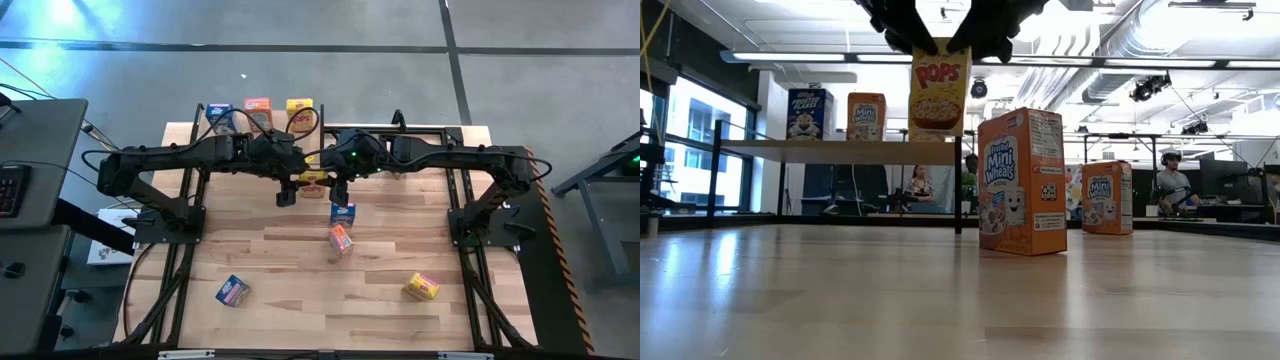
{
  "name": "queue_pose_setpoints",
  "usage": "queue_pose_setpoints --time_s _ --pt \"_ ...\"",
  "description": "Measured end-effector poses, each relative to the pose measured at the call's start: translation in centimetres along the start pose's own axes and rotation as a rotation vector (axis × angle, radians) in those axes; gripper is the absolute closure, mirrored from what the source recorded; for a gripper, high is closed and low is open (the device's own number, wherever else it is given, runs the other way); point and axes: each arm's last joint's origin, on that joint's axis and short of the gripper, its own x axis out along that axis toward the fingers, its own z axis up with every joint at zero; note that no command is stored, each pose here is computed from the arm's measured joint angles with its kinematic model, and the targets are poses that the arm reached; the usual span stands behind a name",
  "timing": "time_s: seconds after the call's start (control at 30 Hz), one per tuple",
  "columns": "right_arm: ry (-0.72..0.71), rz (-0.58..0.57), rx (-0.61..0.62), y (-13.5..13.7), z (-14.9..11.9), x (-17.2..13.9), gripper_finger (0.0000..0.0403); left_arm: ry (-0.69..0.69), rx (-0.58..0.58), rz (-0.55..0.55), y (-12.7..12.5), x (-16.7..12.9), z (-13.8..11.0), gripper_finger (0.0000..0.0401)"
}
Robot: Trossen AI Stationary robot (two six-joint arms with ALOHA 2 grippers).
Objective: Stack cereal on shelf
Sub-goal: Put the left yellow cereal box on the shelf aligned with the other yellow cereal box
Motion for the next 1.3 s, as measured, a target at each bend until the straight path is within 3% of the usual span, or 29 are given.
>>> queue_pose_setpoints --time_s 0.3,1.07,1.3 --pt "0.001 0.002 0.000 0.01 -0.01 0.00 0.0260 -0.002 0.001 -0.016 -0.04 0.00 0.00 0.0248" --pt "-0.002 -0.044 0.003 -0.08 0.02 0.00 0.0260 0.001 0.001 -0.023 -0.05 0.00 -0.04 0.0251" --pt "0.010 -0.060 0.000 -0.15 -0.10 0.00 0.0206 0.007 -0.001 -0.024 -0.07 0.01 -0.10 0.0251"
